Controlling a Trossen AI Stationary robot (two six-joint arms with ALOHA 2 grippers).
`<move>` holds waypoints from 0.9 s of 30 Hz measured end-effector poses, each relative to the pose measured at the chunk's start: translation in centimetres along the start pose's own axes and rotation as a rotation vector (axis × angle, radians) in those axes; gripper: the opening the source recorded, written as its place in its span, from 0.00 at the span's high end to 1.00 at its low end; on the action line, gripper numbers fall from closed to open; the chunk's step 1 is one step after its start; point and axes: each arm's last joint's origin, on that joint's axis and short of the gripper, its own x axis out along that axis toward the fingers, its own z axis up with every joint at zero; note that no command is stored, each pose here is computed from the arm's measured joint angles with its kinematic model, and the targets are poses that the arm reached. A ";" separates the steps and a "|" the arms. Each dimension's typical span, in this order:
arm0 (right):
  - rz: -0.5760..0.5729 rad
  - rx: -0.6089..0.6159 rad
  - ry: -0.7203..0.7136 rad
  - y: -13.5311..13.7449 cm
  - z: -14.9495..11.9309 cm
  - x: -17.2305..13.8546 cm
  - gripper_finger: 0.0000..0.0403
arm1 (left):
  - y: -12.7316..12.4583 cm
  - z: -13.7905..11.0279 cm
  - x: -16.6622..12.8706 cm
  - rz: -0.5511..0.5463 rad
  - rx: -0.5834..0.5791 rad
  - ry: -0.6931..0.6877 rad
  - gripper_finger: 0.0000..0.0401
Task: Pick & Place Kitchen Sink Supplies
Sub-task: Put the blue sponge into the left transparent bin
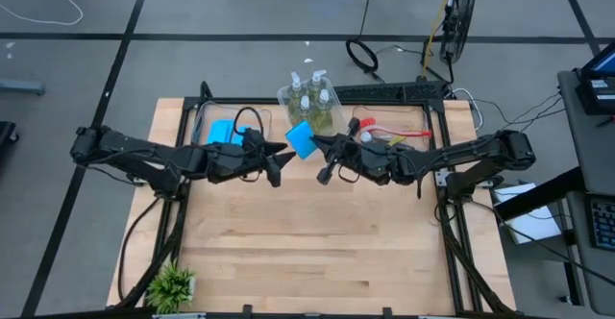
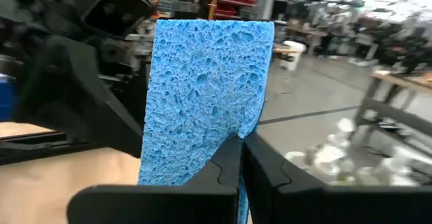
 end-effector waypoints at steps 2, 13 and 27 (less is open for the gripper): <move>-0.024 -0.014 -0.001 -0.1 0.0 0.0 1.00 | 0.1 0.1 0.1 0.005 -0.015 -0.002 0.47; -0.047 -0.003 -0.013 -0.2 0.2 0.0 1.00 | -0.5 0.2 0.8 -0.053 0.001 -0.047 0.20; -0.041 0.050 0.017 -0.1 -0.2 0.0 1.00 | 0.2 0.2 3.6 -0.028 0.017 -0.144 0.21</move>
